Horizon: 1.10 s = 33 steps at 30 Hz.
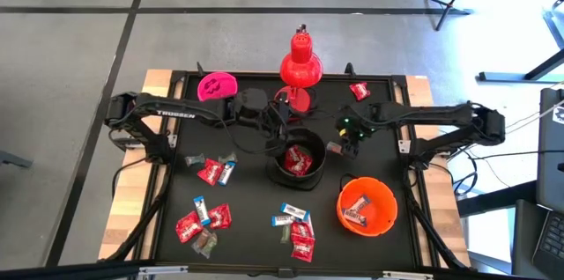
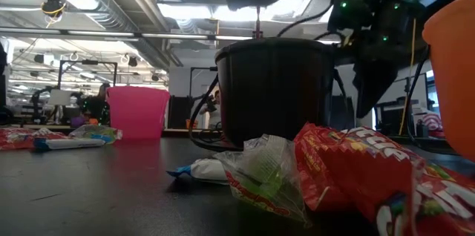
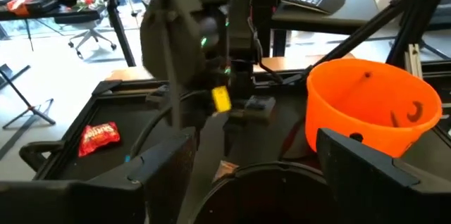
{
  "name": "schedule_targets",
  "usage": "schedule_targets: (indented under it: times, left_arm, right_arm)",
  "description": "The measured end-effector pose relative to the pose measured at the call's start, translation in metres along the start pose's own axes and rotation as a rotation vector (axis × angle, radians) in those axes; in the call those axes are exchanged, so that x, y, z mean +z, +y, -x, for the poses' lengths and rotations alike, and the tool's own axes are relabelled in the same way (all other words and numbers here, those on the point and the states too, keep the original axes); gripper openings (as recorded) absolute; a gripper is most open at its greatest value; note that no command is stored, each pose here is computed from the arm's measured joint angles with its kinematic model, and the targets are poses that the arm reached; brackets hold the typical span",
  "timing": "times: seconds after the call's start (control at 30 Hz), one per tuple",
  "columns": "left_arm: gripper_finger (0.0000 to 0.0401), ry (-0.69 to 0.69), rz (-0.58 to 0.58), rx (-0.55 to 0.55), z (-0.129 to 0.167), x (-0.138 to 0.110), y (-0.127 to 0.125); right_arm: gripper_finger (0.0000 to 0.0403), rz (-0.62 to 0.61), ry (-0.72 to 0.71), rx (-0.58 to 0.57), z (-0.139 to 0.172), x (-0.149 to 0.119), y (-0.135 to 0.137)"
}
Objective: Organize candy in baskets
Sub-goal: Put the orange gummy into the pink bucket
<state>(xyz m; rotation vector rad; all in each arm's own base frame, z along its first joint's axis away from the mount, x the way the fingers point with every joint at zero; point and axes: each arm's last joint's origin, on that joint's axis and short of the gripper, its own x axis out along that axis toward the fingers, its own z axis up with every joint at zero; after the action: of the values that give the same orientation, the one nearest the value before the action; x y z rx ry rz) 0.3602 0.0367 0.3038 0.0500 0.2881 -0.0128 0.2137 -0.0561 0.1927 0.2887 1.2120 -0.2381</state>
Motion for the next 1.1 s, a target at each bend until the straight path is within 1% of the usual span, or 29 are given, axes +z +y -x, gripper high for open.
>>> schedule_targets:
  times: [0.13,0.23,0.37,0.5,0.63,0.73,0.8,0.87,0.93,1.1]
  left_arm:
    - [0.0284,0.008,-0.004,0.011,0.0,0.0,-0.003]
    - [0.0284,0.009,-0.003,0.012,0.0,0.0,-0.003]
    - [0.0284,0.013,-0.003,0.012,0.0,-0.001,-0.003]
    - [0.0284,0.024,-0.002,0.011,0.0,-0.002,-0.003]
    - [0.0284,0.039,0.0,0.01,0.0,-0.003,-0.003]
    - [0.0284,0.039,0.0,0.01,0.0,-0.003,-0.003]
    - [0.0284,0.038,0.0,0.01,0.0,-0.003,-0.003]
    - [0.0284,0.038,0.0,0.01,0.0,-0.003,-0.003]
    - [0.0284,0.037,0.0,0.01,0.0,-0.003,-0.003]
    - [0.0284,0.037,0.0,0.01,0.0,-0.003,-0.003]
  right_arm:
    - [0.0248,-0.078,0.009,-0.009,-0.008,0.003,-0.002]
    - [0.0248,-0.158,-0.025,-0.02,-0.009,0.007,-0.006]
    - [0.0248,-0.226,-0.055,0.01,-0.008,0.011,-0.011]
    - [0.0248,-0.226,-0.05,0.017,-0.013,0.006,-0.011]
    - [0.0248,-0.238,-0.013,0.043,-0.028,-0.01,-0.012]
    - [0.0248,-0.237,-0.03,0.078,-0.037,-0.017,-0.012]
    - [0.0248,-0.229,-0.053,0.108,-0.039,-0.018,-0.012]
    - [0.0248,-0.216,-0.058,0.112,-0.04,-0.018,-0.012]
    - [0.0248,-0.187,-0.058,0.102,-0.041,-0.019,-0.012]
    - [0.0248,-0.125,-0.055,0.019,-0.041,-0.02,-0.014]
